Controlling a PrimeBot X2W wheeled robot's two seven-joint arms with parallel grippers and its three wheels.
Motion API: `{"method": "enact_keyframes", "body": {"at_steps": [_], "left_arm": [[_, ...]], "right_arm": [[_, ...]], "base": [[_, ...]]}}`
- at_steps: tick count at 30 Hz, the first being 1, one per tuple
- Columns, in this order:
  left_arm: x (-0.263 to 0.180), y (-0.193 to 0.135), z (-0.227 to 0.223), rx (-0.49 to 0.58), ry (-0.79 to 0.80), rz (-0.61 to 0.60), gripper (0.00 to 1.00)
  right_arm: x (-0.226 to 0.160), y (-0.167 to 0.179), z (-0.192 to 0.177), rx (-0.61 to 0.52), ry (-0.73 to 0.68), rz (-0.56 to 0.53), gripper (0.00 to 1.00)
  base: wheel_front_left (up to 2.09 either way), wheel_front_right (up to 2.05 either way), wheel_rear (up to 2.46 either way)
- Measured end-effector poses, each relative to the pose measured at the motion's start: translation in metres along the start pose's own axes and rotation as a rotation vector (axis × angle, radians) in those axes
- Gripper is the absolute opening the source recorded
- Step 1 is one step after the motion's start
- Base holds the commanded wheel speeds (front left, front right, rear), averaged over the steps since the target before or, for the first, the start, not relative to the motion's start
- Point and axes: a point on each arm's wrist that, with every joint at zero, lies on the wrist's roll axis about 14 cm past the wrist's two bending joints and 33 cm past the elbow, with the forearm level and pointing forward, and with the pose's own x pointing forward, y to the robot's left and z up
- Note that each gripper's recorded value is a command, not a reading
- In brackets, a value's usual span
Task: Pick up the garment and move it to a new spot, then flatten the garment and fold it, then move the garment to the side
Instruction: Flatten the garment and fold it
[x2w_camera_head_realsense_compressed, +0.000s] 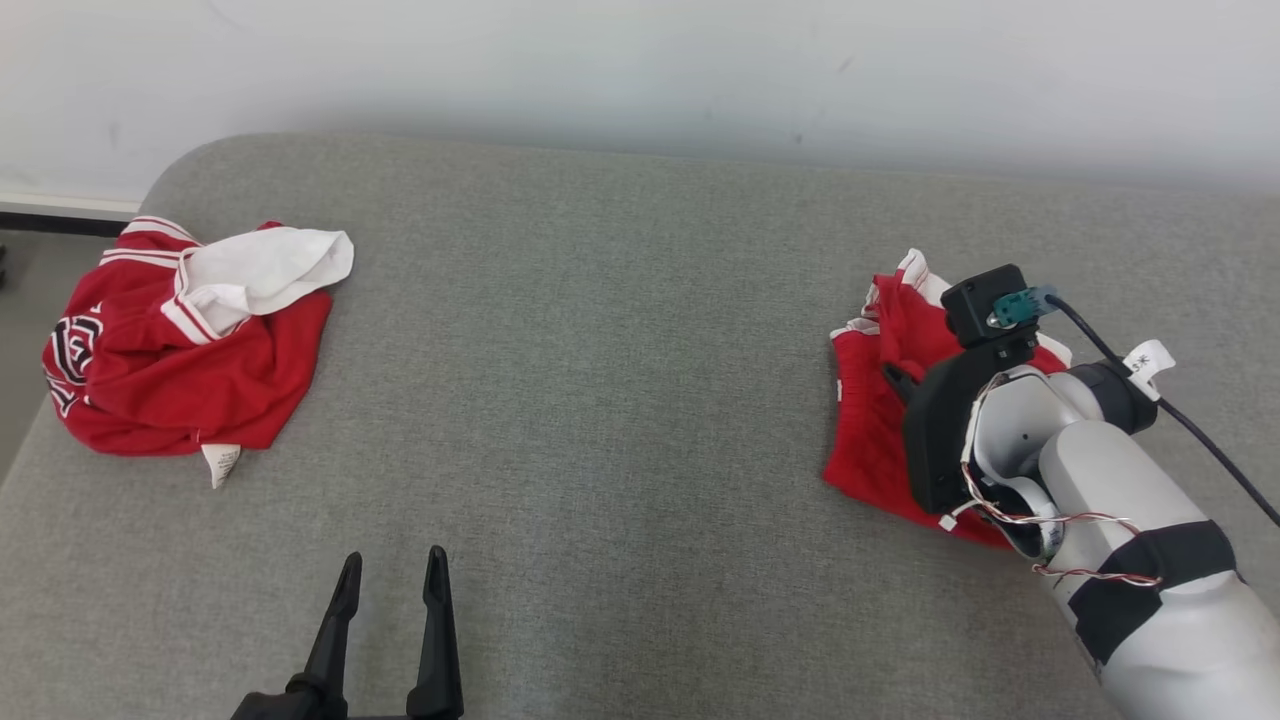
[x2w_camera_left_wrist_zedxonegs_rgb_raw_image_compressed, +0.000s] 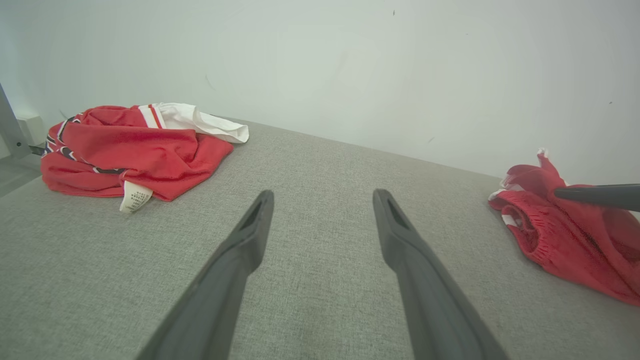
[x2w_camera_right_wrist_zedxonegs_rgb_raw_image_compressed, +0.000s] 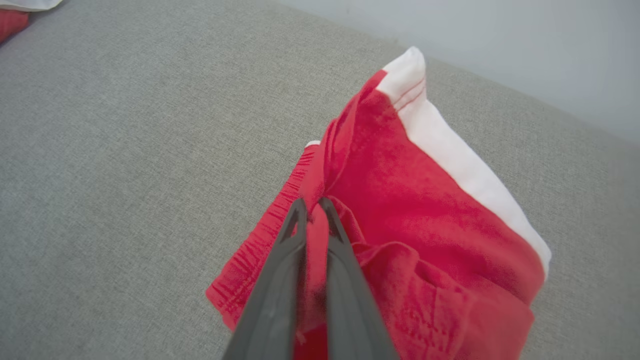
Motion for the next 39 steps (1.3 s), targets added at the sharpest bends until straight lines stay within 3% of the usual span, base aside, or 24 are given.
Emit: {"method": "enact_keyframes", "body": {"at_steps": [10, 11, 12, 20, 25, 30, 37, 38, 39], "left_arm": [[-0.006, 0.008, 0.002, 0.000, -0.005, 0.031, 1.00], [-0.006, 0.008, 0.003, 0.000, -0.006, 0.033, 1.00], [-0.006, 0.009, 0.003, 0.000, -0.006, 0.037, 1.00], [-0.006, 0.007, 0.004, -0.003, -0.010, 0.029, 1.00], [-0.006, 0.001, 0.006, -0.007, -0.017, 0.011, 1.00], [-0.007, -0.003, 0.008, -0.009, -0.026, 0.000, 1.00], [-0.010, -0.004, 0.009, -0.018, -0.027, -0.003, 1.00], [-0.011, -0.004, 0.008, -0.019, -0.025, -0.002, 1.00], [-0.011, -0.004, 0.008, -0.019, -0.024, -0.002, 1.00]], "right_arm": [[0.020, 0.030, -0.007, 0.018, 0.034, 0.069, 0.00], [0.021, 0.033, -0.006, 0.016, 0.029, 0.077, 0.33], [0.022, 0.036, -0.004, 0.020, 0.019, 0.083, 1.00], [0.011, 0.039, 0.036, 0.103, -0.155, 0.116, 1.00], [-0.008, -0.002, 0.050, 0.139, -0.252, 0.031, 1.00], [-0.023, -0.051, 0.013, 0.177, -0.223, -0.104, 1.00], [-0.033, -0.069, -0.029, 0.174, -0.208, -0.188, 0.99], [-0.032, -0.067, -0.034, 0.172, -0.205, -0.188, 0.48], [-0.031, -0.064, -0.037, 0.171, -0.202, -0.185, 0.40]], "base": [[0.00, 0.00, 0.00], [0.00, 0.00, 0.00], [0.00, 0.00, 0.00], [0.00, 0.00, 0.00], [0.00, 0.00, 0.00], [0.00, 0.00, 0.00], [0.00, 0.00, 0.00], [0.00, 0.00, 0.00], [0.00, 0.00, 0.00]]}}
